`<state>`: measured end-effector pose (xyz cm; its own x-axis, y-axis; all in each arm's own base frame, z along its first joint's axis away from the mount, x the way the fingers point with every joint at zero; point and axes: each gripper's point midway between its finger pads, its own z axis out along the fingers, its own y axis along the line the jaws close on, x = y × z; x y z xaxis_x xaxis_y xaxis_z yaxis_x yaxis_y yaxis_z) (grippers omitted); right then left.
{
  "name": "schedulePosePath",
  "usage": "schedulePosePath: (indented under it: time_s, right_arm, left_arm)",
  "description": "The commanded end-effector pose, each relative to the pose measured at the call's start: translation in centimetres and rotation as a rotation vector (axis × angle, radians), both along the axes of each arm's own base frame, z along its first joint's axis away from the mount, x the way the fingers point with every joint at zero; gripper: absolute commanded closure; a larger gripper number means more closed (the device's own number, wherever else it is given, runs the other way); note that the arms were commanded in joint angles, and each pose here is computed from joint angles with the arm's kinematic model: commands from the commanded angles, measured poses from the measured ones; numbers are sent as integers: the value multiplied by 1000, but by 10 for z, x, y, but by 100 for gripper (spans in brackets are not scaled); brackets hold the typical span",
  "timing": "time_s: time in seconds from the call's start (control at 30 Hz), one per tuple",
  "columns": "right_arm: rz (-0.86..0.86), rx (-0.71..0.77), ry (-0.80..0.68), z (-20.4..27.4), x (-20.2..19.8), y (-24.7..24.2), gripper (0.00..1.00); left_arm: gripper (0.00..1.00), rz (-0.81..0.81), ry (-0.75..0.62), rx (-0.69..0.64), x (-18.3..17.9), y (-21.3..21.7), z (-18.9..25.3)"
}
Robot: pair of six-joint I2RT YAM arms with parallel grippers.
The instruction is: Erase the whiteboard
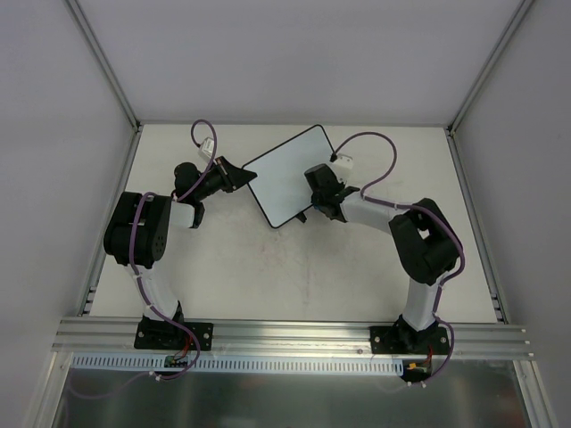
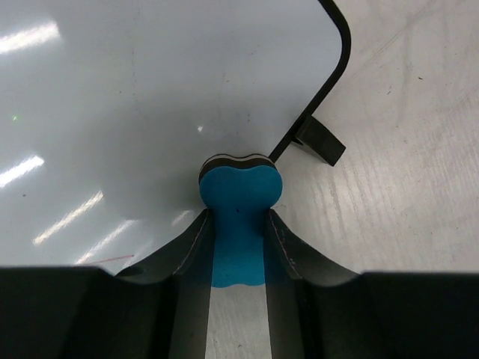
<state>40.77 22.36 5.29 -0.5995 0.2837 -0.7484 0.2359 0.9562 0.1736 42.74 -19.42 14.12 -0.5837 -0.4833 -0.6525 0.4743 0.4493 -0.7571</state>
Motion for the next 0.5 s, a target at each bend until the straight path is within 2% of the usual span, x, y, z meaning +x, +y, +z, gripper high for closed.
schedulePosePath:
  time_s: [0.0, 0.13, 0.47]
  right_arm:
    - [172, 43, 32, -9, -17, 45, 100]
    - [252, 34, 6, 2, -19, 63, 100]
    - [482, 146, -24, 15, -12, 118, 100]
  left_arm:
    - [100, -31, -77, 33, -4, -6, 13]
    - [100, -33, -73, 33, -5, -7, 11]
    - [100, -33, -71, 33, -5, -7, 10]
